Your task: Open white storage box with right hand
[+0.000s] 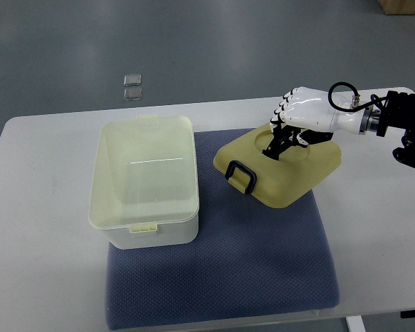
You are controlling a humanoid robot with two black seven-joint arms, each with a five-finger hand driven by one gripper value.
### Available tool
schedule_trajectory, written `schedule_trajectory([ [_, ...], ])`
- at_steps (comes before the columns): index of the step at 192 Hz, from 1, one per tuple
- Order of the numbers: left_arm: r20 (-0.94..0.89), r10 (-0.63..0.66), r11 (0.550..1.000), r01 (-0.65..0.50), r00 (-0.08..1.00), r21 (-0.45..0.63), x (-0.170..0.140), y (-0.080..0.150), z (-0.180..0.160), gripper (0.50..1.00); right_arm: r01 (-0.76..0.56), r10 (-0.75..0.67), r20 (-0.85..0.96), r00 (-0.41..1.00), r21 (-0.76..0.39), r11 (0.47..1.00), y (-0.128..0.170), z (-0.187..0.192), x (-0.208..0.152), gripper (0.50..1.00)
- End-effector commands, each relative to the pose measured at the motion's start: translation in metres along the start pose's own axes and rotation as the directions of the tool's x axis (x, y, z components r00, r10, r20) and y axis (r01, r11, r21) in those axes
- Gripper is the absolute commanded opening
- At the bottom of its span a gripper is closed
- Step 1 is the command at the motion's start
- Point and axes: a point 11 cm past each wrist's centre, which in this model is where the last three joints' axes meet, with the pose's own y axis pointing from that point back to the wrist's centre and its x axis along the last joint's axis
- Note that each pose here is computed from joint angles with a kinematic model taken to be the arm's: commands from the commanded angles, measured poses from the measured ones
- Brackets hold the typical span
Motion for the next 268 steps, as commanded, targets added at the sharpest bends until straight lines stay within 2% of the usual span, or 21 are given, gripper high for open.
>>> schedule_trajectory([
  [1, 0.000, 0.001, 1.000, -0.001, 1.000, 0.000, 0.000, 0.000, 0.000, 1.000, -0.012, 0.012, 0.004, 1.000, 0.024, 1.000, -0.009, -0.008, 0.001, 0.500],
  [35, 0.000, 0.001, 1.000, -0.001, 1.000, 0.000, 0.000, 0.000, 0.000, 1.000, -0.021, 0.020, 0.019, 1.000, 0.047, 0.999, -0.016, -0.018, -0.005, 0.500],
  [37, -0.001, 0.001, 1.000, -0.001, 1.000, 0.000, 0.000, 0.000, 0.000, 1.000, -0.020, 0.019, 0.022, 1.000, 0.048, 0.999, -0.016, -0.019, -0.006, 0.527],
  [38, -0.001, -0.001, 1.000, 0.001, 1.000, 0.000, 0.000, 0.000, 0.000, 1.000, -0.022, 0.021, 0.024, 0.999, 0.051, 0.998, -0.017, -0.021, -0.007, 0.563],
  [39, -0.001, -0.001, 1.000, 0.001, 1.000, 0.000, 0.000, 0.000, 0.000, 1.000, -0.022, 0.021, 0.024, 0.999, 0.051, 0.998, -0.017, -0.021, -0.007, 0.564],
  [40, -0.001, 0.001, 1.000, -0.001, 1.000, 0.000, 0.000, 0.000, 0.000, 1.000, -0.024, 0.022, 0.028, 0.999, 0.053, 0.998, -0.017, -0.022, -0.008, 0.606],
  [41, -0.001, 0.001, 1.000, -0.001, 1.000, 0.000, 0.000, 0.000, 0.000, 1.000, -0.024, 0.022, 0.028, 0.999, 0.053, 0.998, -0.017, -0.022, -0.008, 0.607],
  [42, -0.001, -0.001, 1.000, 0.001, 1.000, 0.000, 0.000, 0.000, 0.000, 1.000, -0.028, 0.027, 0.029, 0.999, 0.055, 0.998, -0.018, -0.023, -0.008, 0.653],
  [45, 0.000, 0.001, 1.000, -0.001, 1.000, 0.000, 0.000, 0.000, 0.000, 1.000, -0.030, 0.028, 0.030, 0.999, 0.056, 0.998, -0.018, -0.024, -0.009, 0.697],
  [46, 0.000, -0.001, 1.000, 0.001, 1.000, 0.000, 0.000, 0.000, 0.000, 1.000, -0.034, 0.032, 0.033, 0.999, 0.057, 0.998, -0.019, -0.025, -0.009, 0.745],
  [47, 0.000, -0.001, 1.000, 0.001, 1.000, 0.000, 0.000, 0.000, 0.000, 1.000, -0.034, 0.032, 0.033, 0.999, 0.057, 0.998, -0.019, -0.025, -0.009, 0.746],
  [48, 0.000, -0.001, 1.000, 0.001, 1.000, 0.000, 0.000, 0.000, 0.000, 1.000, -0.037, 0.035, 0.036, 0.999, 0.059, 0.998, -0.019, -0.026, -0.010, 0.786],
  [52, 0.000, -0.001, 1.000, 0.001, 1.000, 0.000, 0.000, 0.000, 0.000, 1.000, -0.046, 0.044, 0.035, 0.998, 0.062, 0.997, -0.020, -0.028, -0.009, 0.842],
  [58, 0.000, 0.001, 1.000, -0.001, 1.000, 0.000, 0.000, 0.000, 0.000, 1.000, -0.056, 0.054, 0.035, 0.998, 0.063, 0.996, -0.021, -0.029, -0.009, 0.887],
  [73, 0.000, -0.001, 1.000, 0.001, 1.000, 0.000, 0.000, 0.000, 0.000, 1.000, -0.063, 0.060, 0.043, 0.997, 0.073, 0.995, -0.023, -0.035, -0.012, 0.926],
  [133, 0.000, -0.001, 1.000, 0.001, 1.000, 0.000, 0.000, 0.000, 0.000, 1.000, -0.071, 0.063, 0.068, 0.996, 0.111, 0.991, -0.025, -0.047, -0.006, 0.932],
  [167, 0.000, -0.001, 1.000, 0.001, 1.000, 0.000, 0.000, 0.000, 0.000, 1.000, 0.109, -0.119, 0.148, 0.982, 0.079, 0.991, -0.010, -0.026, -0.011, 0.932],
  [192, 0.000, -0.001, 1.000, 0.001, 1.000, 0.000, 0.000, 0.000, 0.000, 1.000, 0.166, -0.173, 0.163, 0.971, 0.055, 0.985, -0.002, -0.012, -0.002, 0.932],
  [210, 0.000, 0.001, 1.000, -0.001, 1.000, 0.000, 0.000, 0.000, 0.000, 1.000, 0.138, -0.139, 0.179, 0.974, 0.018, 0.990, 0.002, 0.001, 0.015, 0.932],
  [243, -0.001, -0.001, 1.000, 0.001, 1.000, 0.000, 0.000, 0.000, 0.000, 1.000, 0.128, -0.101, 0.357, 0.929, -0.052, 0.990, 0.018, 0.022, 0.032, 0.932],
  [268, 0.000, 0.001, 1.000, -0.001, 1.000, 0.000, 0.000, 0.000, 0.000, 1.000, 0.035, 0.025, 0.510, 0.860, -0.109, 0.993, 0.022, 0.038, 0.057, 0.934],
])
